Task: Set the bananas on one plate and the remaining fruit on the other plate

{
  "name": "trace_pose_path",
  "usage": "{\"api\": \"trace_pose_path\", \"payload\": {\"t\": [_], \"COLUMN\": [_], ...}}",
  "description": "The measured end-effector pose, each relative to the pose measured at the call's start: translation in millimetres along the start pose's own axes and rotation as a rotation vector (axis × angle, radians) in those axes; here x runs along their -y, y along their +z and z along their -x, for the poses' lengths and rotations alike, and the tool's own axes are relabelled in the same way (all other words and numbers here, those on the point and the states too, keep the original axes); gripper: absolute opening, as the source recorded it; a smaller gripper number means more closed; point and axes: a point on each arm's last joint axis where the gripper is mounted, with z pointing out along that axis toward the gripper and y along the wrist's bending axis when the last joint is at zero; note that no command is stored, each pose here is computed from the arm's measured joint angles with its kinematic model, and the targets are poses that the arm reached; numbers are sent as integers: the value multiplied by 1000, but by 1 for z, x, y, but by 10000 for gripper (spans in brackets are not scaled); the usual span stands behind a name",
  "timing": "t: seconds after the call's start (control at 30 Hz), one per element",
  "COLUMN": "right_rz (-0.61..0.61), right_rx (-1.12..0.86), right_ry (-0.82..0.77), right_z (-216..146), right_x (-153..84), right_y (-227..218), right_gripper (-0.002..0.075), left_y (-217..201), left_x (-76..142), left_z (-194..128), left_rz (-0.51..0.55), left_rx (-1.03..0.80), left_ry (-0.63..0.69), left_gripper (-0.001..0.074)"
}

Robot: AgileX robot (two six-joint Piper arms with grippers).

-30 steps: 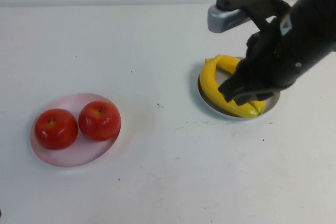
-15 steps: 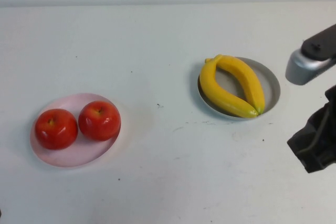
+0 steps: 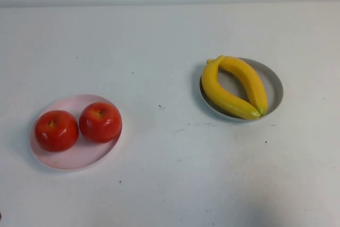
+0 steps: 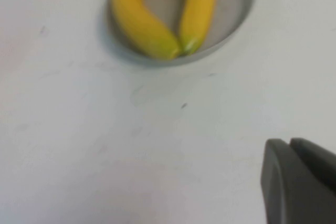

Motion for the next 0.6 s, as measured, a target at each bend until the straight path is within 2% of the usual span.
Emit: {"api": "trace_pose_path", "payload": {"t": [0.13, 0.3, 0.47, 0.6], "right_rz": [-119, -250, -272, -254], "right_rx": [263, 491, 614, 595], "right_ry": [98, 55, -8, -16], "right_z": [-43, -81, -87, -93], "right_x": [23, 37, 35, 33], "right_y": [-12, -18, -29, -31], "right_gripper": [-15, -15, -15, -15], "left_y": [0, 0, 0, 0], "left_x": [0, 0, 0, 0], "left_z": [0, 0, 0, 0], "left_rz": [0, 0, 0, 0], "left_rx": [0, 0, 0, 0], "left_ry": [0, 0, 0, 0], "left_gripper": [-2, -2, -1, -1]}}
